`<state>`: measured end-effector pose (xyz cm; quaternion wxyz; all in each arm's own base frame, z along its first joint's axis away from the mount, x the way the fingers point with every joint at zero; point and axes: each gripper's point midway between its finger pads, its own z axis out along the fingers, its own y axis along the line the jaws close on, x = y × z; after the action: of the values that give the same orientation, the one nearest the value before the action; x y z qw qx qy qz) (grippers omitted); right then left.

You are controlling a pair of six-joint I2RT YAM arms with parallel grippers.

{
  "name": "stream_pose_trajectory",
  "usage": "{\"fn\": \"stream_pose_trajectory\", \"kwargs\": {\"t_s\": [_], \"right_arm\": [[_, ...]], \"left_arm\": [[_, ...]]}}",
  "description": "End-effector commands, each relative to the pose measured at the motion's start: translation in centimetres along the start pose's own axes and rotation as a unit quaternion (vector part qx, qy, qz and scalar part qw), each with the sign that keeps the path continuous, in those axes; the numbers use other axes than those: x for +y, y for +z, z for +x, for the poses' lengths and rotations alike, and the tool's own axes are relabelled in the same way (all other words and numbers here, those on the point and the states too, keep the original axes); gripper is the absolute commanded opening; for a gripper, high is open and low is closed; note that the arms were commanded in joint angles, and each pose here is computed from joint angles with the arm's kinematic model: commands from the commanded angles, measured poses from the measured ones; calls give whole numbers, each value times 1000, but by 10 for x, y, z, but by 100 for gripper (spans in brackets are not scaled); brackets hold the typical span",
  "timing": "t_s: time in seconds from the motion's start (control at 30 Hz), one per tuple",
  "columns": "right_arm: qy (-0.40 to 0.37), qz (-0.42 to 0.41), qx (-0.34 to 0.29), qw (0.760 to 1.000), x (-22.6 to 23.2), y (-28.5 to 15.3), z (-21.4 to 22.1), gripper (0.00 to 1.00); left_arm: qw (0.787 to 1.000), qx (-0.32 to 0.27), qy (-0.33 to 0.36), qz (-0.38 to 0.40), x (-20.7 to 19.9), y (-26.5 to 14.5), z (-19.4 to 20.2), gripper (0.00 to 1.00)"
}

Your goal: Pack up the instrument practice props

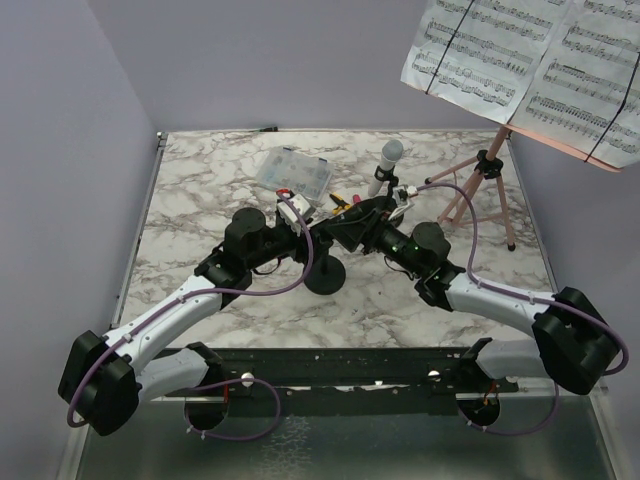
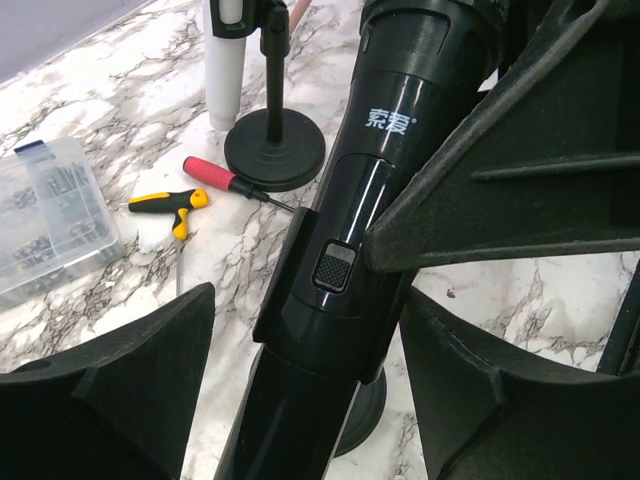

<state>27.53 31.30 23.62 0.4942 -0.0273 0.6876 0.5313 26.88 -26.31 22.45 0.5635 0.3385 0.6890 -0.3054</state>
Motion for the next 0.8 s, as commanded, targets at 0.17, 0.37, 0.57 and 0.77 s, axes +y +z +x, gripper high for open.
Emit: {"fn": "stream_pose_trajectory", "kwargs": {"t_s": [0.17,0.37,0.57,0.77], "right_arm": [[-5,-44,-27,999,13,5,-7,63],[-5,-42,-57,997,14,5,-18,61],[-6,-33,-68,997,13,7,-25,56],[-5,-41,-60,997,12,11,-20,47]], "left_arm": [[1000,-11,-22,6,-7,2,-3,74],[1000,-9,-27,3,-7,1,1,73],[999,-7,-35,4,-8,1,5,73],[999,-12,-36,1,-8,1,1,73]]}}
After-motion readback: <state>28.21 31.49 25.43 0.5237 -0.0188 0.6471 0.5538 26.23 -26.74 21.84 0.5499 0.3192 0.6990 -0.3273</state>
